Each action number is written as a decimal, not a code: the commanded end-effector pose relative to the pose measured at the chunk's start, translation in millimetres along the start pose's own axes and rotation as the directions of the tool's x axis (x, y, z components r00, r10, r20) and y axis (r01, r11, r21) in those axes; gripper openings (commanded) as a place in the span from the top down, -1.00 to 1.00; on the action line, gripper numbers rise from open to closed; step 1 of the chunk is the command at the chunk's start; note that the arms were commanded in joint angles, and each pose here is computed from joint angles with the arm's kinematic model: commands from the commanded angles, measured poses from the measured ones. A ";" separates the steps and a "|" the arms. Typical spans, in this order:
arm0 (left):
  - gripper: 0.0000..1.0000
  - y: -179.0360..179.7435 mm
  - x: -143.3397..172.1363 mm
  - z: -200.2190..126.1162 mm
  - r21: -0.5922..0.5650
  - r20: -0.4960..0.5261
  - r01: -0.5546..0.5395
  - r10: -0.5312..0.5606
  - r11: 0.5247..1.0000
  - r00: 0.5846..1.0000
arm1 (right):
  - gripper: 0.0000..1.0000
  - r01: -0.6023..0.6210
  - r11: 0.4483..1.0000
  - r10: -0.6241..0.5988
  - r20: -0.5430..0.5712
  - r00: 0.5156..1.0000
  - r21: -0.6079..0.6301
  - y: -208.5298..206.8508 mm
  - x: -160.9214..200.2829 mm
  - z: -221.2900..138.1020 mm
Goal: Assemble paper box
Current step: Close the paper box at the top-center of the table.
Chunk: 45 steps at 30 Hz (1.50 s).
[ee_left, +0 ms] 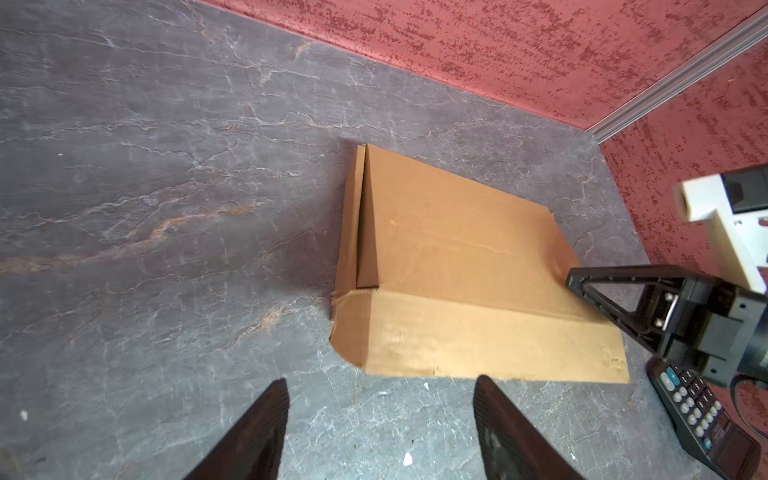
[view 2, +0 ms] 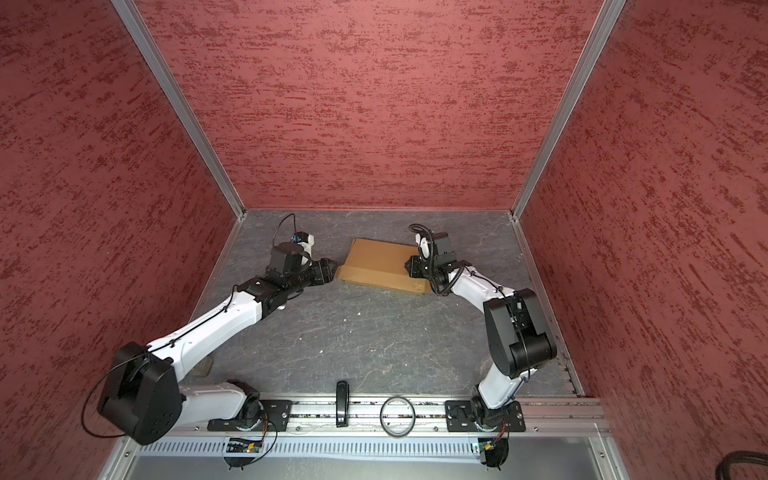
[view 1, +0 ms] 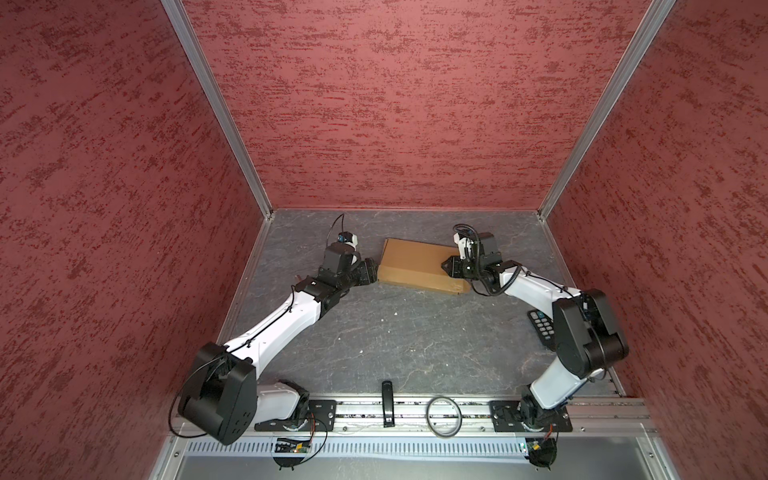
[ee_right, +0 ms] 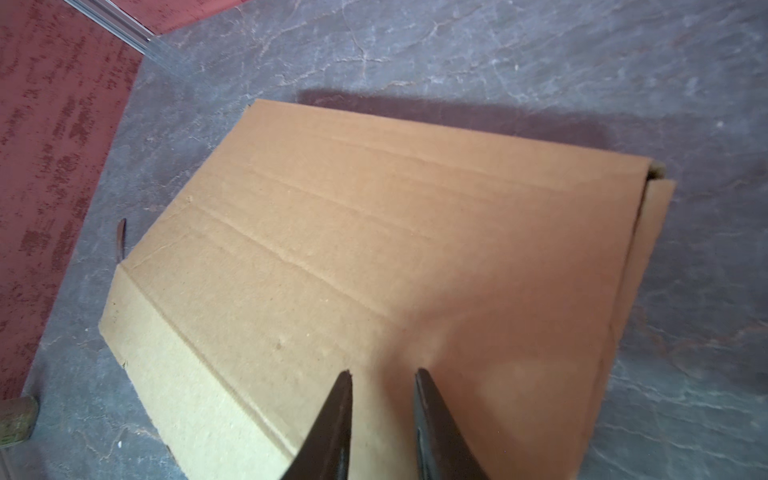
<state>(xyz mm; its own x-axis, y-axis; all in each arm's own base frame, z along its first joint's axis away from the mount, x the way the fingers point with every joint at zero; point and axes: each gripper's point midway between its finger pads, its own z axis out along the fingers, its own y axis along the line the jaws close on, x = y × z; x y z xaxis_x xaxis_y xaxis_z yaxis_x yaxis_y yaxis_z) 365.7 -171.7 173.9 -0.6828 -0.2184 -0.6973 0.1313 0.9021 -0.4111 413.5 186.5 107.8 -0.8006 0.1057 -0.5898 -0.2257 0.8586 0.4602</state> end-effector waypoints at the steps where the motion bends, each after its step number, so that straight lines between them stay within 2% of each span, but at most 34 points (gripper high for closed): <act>1: -0.43 -5.8 -3.6 11.6 0.039 -0.026 -0.008 0.010 0.999 1.000 | 0.45 0.010 1.000 -0.010 0.009 1.000 0.030 -5.9 1.7 6.2; 11: -0.41 -8.2 6.7 57.9 0.078 -0.110 0.007 0.001 0.997 0.994 | 0.45 0.009 0.998 -0.008 -0.016 1.000 0.062 -15.6 11.6 11.7; 21: -0.27 10.8 22.8 88.1 0.019 -0.144 0.022 -0.019 1.000 0.989 | 0.46 0.014 0.998 -0.012 -0.025 1.000 0.068 -16.8 12.8 14.2; 28: -0.18 20.6 25.5 99.4 -0.012 -0.146 0.033 -0.034 0.999 0.989 | 0.46 0.013 0.998 -0.011 -0.030 0.999 0.066 -17.0 13.1 16.7; 39: 0.22 33.6 41.1 113.0 -0.058 -0.198 0.055 -0.066 0.997 0.978 | 0.47 0.014 0.997 -0.011 -0.036 0.999 0.071 -17.9 13.5 17.5; 45: 0.27 37.8 44.2 112.3 -0.080 -0.206 0.054 -0.070 0.995 0.976 | 0.47 0.017 0.998 -0.015 -0.029 0.999 0.068 -15.4 9.4 16.7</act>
<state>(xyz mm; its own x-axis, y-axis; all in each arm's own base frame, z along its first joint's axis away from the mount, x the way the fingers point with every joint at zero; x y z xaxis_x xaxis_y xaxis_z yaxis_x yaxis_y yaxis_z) 421.7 -194.3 68.2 -0.8172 -0.2009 -0.5402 0.0565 0.9048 -0.4220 413.7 181.4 82.6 -0.8193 0.0847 -0.5671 -0.2026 0.8824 0.4246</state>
